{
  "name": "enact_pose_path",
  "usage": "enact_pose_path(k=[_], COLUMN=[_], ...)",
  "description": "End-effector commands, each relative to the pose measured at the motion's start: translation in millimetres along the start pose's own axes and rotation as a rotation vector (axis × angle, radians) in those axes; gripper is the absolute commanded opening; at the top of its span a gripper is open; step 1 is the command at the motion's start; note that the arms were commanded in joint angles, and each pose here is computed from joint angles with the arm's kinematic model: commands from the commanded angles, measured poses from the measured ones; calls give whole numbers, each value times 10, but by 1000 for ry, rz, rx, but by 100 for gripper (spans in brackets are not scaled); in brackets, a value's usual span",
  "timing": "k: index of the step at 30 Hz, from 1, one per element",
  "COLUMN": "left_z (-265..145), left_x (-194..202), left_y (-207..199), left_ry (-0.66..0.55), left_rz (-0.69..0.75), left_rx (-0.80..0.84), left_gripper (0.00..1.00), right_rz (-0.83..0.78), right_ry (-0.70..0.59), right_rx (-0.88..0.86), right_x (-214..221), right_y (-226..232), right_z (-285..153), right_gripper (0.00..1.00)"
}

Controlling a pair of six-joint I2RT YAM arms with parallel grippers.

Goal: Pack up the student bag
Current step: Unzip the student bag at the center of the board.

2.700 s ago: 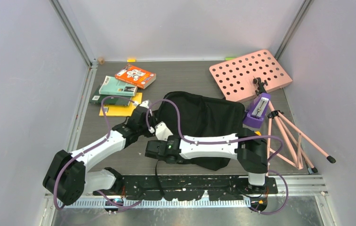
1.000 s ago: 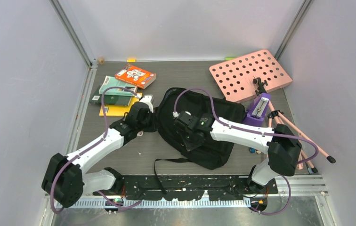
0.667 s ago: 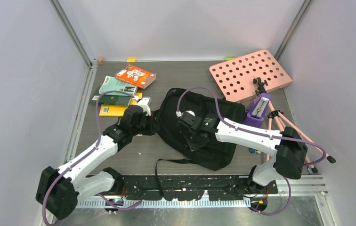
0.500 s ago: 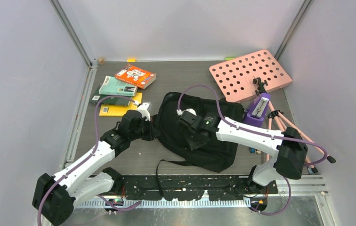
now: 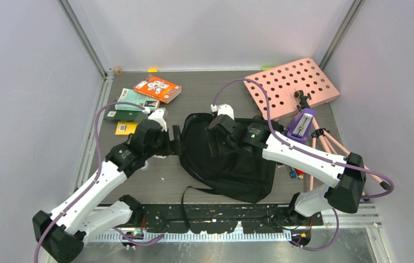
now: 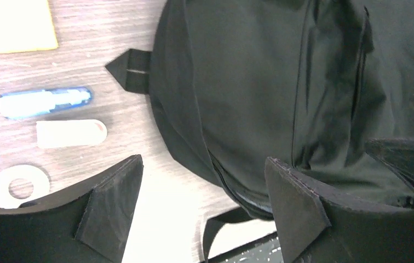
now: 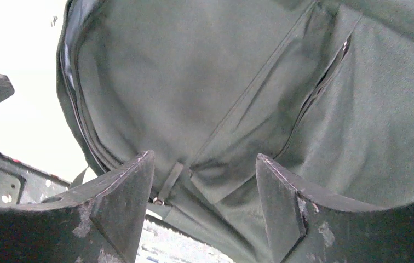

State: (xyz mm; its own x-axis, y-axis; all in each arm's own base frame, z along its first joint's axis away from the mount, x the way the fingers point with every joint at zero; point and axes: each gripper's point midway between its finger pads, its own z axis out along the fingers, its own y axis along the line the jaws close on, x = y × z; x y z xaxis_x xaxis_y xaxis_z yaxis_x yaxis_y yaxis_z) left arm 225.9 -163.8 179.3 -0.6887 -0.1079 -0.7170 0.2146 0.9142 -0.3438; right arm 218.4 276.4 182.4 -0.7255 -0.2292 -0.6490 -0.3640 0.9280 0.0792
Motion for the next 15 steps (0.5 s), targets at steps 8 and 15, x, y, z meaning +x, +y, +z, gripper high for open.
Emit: enact_pose_path(k=[8,15], left_z=[683,866], left_x=[-265,-76], left_y=[158,312], left_ry=[40,104], left_rz=[64,58], left_rx=[-95,-128], left_gripper=[80,36], right_rz=[182,187], right_ry=[-236,-179], right_rx=[-87,-271], right_x=[-475,-253], right_y=[92,426], right_z=[-47,101], right_gripper=[74,69])
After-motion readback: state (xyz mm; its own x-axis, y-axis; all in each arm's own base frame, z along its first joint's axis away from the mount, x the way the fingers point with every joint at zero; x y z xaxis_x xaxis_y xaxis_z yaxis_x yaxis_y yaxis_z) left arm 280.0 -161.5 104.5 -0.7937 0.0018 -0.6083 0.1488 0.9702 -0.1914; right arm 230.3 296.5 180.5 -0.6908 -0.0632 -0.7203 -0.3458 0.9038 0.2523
